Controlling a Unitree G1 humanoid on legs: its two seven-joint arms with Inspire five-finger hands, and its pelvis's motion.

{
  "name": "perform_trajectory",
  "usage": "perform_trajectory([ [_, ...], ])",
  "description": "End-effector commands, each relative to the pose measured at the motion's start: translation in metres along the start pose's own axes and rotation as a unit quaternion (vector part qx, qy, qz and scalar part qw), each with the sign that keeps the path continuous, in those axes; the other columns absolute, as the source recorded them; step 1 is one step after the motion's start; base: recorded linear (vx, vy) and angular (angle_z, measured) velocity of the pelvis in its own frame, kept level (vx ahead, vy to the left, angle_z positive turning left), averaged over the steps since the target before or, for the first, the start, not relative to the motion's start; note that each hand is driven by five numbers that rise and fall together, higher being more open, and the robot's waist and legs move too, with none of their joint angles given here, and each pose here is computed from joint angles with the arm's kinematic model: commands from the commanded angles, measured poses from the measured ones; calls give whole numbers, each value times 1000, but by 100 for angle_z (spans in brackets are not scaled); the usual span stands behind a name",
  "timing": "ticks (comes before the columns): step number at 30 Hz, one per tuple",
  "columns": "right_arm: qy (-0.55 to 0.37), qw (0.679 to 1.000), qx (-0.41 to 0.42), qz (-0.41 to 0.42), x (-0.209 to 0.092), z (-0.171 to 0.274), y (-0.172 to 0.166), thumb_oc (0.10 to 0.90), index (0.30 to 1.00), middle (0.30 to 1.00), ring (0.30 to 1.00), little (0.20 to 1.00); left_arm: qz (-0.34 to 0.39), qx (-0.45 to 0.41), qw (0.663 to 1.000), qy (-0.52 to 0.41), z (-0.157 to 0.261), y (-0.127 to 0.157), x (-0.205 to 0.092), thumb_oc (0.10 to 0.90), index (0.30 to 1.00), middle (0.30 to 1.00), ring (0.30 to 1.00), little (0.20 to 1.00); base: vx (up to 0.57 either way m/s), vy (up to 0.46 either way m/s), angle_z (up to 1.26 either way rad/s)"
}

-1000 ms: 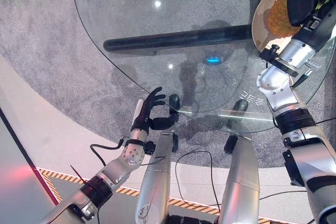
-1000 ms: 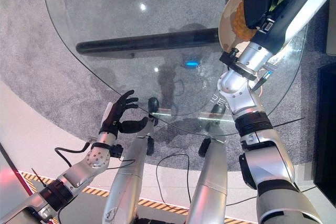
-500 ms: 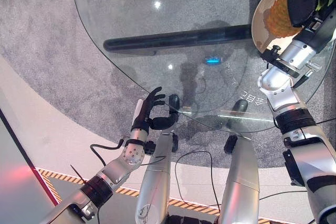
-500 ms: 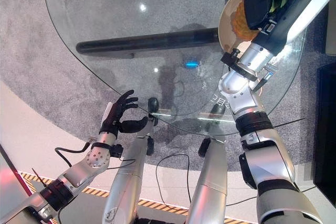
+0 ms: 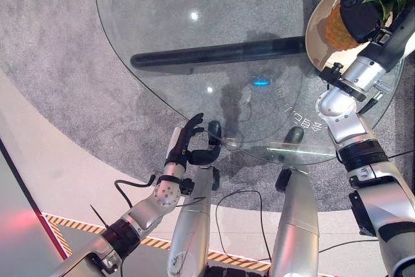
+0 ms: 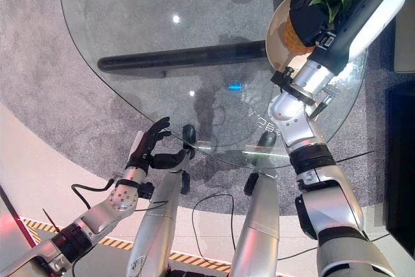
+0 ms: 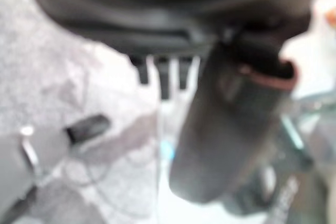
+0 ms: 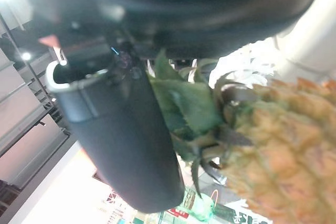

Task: Pick up the fruit to the plate

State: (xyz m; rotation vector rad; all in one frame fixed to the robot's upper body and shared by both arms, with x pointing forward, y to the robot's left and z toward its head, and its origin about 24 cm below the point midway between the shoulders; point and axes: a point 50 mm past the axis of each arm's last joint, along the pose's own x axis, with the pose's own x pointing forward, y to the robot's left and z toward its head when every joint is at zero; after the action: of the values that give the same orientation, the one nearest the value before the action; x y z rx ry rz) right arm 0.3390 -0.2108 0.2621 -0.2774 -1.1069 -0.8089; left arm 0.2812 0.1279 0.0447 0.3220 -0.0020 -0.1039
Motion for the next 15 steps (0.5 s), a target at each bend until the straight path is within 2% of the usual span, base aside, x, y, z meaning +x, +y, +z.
perform_trajectory([
  [1, -131, 989, 48, -40, 34, 46, -8, 800, 900, 900, 900, 900, -18, -32, 999, 3, -5, -16, -16, 800, 900, 900, 900, 900, 0, 0, 0],
  [15, -184, 982, -3, -44, 29, 57, -16, 800, 900, 900, 900, 900, -4, -29, 1000, 9, -12, -7, -19, 800, 900, 900, 900, 900, 0, 0, 0],
])
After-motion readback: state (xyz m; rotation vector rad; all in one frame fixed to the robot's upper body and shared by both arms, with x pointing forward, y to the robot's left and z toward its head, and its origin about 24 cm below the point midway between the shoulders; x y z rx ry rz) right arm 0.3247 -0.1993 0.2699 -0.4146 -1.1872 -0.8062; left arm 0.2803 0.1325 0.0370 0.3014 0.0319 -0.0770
